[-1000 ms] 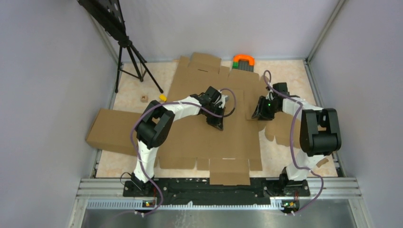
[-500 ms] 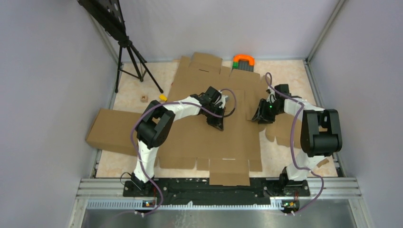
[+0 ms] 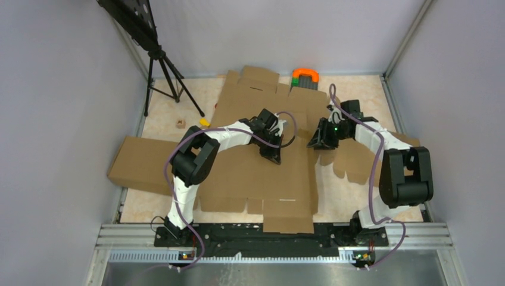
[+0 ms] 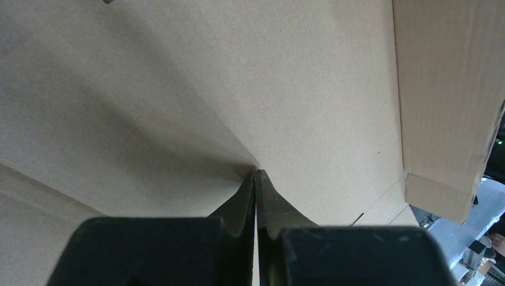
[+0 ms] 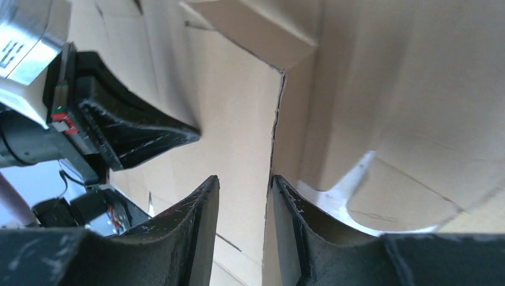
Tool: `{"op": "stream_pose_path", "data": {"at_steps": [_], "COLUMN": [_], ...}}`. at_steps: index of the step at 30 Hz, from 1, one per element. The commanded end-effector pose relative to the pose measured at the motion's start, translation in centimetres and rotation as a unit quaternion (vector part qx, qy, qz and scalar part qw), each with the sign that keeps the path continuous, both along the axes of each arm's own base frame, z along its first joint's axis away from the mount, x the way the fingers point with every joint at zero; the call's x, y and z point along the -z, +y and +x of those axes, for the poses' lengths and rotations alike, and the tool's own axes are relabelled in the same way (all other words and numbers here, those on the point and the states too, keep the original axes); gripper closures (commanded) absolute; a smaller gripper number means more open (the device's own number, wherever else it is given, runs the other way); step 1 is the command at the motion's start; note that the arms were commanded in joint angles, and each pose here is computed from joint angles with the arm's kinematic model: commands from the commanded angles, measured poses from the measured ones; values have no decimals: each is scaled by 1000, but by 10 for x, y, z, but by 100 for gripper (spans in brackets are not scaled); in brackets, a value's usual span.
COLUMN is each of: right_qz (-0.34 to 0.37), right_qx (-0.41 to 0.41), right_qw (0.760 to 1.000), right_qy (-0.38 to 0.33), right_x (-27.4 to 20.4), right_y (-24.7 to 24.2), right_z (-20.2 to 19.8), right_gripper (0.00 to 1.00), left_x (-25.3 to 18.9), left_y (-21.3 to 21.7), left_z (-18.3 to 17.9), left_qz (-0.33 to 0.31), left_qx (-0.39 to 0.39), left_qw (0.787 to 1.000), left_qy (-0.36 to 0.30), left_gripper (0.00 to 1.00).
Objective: Fold the paper box
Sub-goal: Fold the paper box at the center of the board.
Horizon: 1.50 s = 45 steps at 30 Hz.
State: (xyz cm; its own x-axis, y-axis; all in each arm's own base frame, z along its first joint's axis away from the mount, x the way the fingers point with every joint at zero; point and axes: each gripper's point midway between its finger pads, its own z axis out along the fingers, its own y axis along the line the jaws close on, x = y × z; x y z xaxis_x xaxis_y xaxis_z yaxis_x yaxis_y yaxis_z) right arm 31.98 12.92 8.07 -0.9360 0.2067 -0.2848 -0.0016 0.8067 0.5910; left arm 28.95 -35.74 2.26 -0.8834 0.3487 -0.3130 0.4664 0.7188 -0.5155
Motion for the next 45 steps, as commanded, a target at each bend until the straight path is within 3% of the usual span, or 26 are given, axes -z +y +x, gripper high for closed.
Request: {"op": "stream_pose_path", "data": {"at_steps": [1,19,27,38,45], "right_qz": [29,-62,-38,-59,-104], "right_qx": [-49,-36,-22,-49,-47], "right_qw": [998,997,998,997,993], "right_qy": [-15,-3,-42,-23,-12], "right_x": [-27,-2,-16,6,14], "right_y": [32,18,23,30,18], "right_z": [-10,-25,-39,-58,-56], "right_gripper": [62,65,65,66,75], "left_x": [34,34,33,30,-5], "left_y": [5,6,6,2,5], "left_z": [-12,-9,-7,-8,-9], "left_qz": [40,42,41,26,22], "left_qx": [11,9,6,8,-1], "left_qw": [999,999,999,1000,999], "left_qy": [10,1,-6,-8,-47], "left_gripper": [100,100,100,100,100]}}
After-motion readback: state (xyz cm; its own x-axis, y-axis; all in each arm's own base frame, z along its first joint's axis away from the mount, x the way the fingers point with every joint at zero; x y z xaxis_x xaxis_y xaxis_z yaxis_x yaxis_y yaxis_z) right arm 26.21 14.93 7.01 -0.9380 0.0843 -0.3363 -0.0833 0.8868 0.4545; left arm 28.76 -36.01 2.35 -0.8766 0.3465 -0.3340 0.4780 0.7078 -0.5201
